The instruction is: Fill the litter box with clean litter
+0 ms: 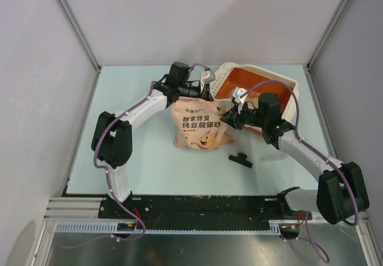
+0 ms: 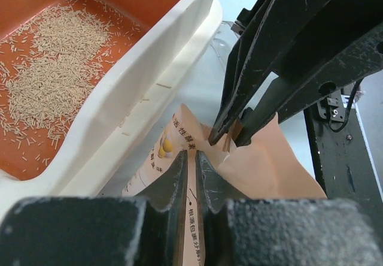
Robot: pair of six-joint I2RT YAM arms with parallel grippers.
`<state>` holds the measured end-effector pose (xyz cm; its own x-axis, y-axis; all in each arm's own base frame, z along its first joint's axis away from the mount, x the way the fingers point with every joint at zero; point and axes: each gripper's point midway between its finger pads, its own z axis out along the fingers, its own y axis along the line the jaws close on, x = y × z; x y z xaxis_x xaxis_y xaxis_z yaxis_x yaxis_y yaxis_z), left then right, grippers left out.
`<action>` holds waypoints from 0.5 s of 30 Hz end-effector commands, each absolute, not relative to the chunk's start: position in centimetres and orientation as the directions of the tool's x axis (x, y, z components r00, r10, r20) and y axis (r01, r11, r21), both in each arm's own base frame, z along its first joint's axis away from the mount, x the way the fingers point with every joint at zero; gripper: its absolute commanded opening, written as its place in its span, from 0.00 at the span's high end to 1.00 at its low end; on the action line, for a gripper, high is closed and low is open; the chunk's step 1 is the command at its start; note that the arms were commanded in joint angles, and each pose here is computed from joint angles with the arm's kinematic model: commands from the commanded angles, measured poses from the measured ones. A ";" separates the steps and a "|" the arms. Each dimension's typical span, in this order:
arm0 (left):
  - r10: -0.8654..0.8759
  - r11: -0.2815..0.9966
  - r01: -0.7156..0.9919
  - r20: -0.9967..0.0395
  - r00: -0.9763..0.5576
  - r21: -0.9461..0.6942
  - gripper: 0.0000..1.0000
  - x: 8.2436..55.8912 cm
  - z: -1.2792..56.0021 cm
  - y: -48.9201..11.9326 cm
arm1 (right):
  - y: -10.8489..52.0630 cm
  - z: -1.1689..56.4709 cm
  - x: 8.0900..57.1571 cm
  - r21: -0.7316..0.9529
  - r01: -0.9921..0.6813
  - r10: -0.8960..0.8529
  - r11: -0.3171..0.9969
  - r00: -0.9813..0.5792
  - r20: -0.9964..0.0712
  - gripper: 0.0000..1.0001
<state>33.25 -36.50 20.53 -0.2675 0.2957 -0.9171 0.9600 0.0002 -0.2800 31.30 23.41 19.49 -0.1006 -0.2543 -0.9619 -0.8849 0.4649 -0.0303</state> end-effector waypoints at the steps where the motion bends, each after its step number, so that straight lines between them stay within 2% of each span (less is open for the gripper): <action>1: 0.276 -0.007 0.951 -0.915 -0.296 -0.309 0.87 33.1 21.5 -36.4 | 23.1 22.6 32.0 -0.152 -0.876 -0.259 0.457 0.032 -0.965 0.72; 5: 0.274 -0.003 0.949 -0.913 -0.302 -0.315 0.87 33.2 21.5 -36.3 | 23.6 22.5 31.5 -0.192 -0.880 -0.290 0.435 0.066 -0.955 0.61; 9: 0.272 -0.009 0.944 -0.910 -0.314 -0.329 0.87 32.9 21.6 -36.3 | 23.4 22.4 32.0 -0.232 -0.854 -0.310 0.465 0.088 -0.947 0.47; 15: 0.277 -0.007 0.940 -0.904 -0.326 -0.341 0.88 32.3 21.5 -36.0 | 23.1 22.2 33.4 -0.217 -0.826 -0.298 0.520 0.063 -0.953 0.39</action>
<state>33.41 -36.20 20.44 -0.3034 0.2924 -0.9069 0.9499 0.0178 -0.3121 31.57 23.34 20.06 0.0002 -0.3162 -0.9487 -0.8699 0.4679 -0.1561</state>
